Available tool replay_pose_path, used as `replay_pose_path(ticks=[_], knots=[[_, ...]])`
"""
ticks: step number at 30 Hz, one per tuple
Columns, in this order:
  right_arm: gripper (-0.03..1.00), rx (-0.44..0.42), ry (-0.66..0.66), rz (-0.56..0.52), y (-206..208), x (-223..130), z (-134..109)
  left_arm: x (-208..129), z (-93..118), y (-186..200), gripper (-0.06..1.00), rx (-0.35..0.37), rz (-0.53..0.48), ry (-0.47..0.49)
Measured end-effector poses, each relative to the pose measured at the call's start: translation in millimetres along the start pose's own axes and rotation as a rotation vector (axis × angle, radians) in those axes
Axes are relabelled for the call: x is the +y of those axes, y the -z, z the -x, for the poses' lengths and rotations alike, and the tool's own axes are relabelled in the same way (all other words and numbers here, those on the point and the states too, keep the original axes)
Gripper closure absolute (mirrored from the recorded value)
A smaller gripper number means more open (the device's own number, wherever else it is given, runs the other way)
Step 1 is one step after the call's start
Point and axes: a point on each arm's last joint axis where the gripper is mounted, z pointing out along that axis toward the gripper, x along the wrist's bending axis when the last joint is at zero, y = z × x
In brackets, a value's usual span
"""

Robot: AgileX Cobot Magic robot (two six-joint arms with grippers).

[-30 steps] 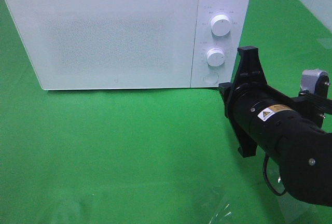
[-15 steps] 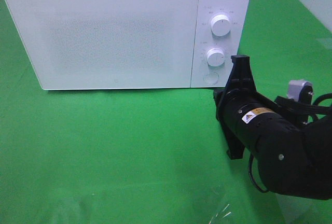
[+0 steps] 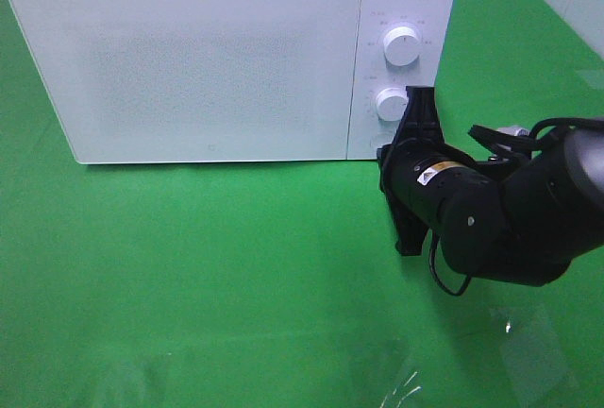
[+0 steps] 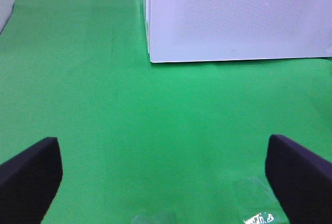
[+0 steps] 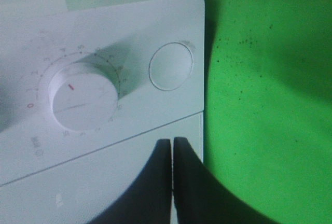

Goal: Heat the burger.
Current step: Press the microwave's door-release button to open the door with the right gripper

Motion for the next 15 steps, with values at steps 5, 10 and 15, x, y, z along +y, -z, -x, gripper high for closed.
replay_pose_path(ticks=[5, 10, 15], knots=[[0.97, -0.015, -0.014, 0.022, -15, 6, -1, 0, 0, 0, -0.05, 0.0, 0.0, 0.0], [0.97, -0.021, -0.027, 0.034, -27, 9, -4, 0, 0, 0, -0.05, 0.0, 0.0, 0.0], [0.97, -0.03, -0.04, 0.041, -37, 11, -7, 0, 0, 0, -0.05, 0.0, 0.0, 0.0]])
